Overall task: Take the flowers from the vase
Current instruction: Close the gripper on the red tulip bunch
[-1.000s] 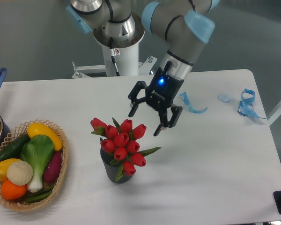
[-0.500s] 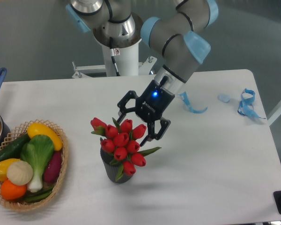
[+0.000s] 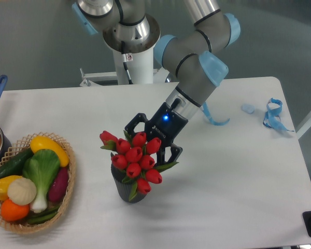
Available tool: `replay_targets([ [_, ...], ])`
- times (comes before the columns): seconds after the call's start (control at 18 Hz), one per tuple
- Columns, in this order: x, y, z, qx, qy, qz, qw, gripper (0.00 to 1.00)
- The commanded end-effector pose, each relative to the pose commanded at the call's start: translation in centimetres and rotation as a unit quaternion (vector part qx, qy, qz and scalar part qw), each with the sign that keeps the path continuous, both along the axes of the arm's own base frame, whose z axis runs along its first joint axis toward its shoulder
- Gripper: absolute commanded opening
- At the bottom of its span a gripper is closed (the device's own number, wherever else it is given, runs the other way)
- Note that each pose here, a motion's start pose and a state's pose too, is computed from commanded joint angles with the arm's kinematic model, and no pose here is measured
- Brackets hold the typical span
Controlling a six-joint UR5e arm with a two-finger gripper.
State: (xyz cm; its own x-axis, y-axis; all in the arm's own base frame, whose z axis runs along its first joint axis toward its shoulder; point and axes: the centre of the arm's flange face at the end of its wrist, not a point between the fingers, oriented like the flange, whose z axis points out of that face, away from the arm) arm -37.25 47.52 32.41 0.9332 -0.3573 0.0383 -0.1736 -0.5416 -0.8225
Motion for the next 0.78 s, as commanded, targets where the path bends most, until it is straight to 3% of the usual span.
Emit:
replay_targets([
  [0.11, -0.1, -0.04, 0.07, 0.0, 0.001, 0.001, 1.0, 0.61],
  [0.33, -0.01, -0.1, 0.26, 0.001, 0.001, 0.001, 1.0, 0.37],
  [0.78, -0.09, -0.34, 0.8, -0.005, -0.018, 0.021, 0.9996, 0.29],
])
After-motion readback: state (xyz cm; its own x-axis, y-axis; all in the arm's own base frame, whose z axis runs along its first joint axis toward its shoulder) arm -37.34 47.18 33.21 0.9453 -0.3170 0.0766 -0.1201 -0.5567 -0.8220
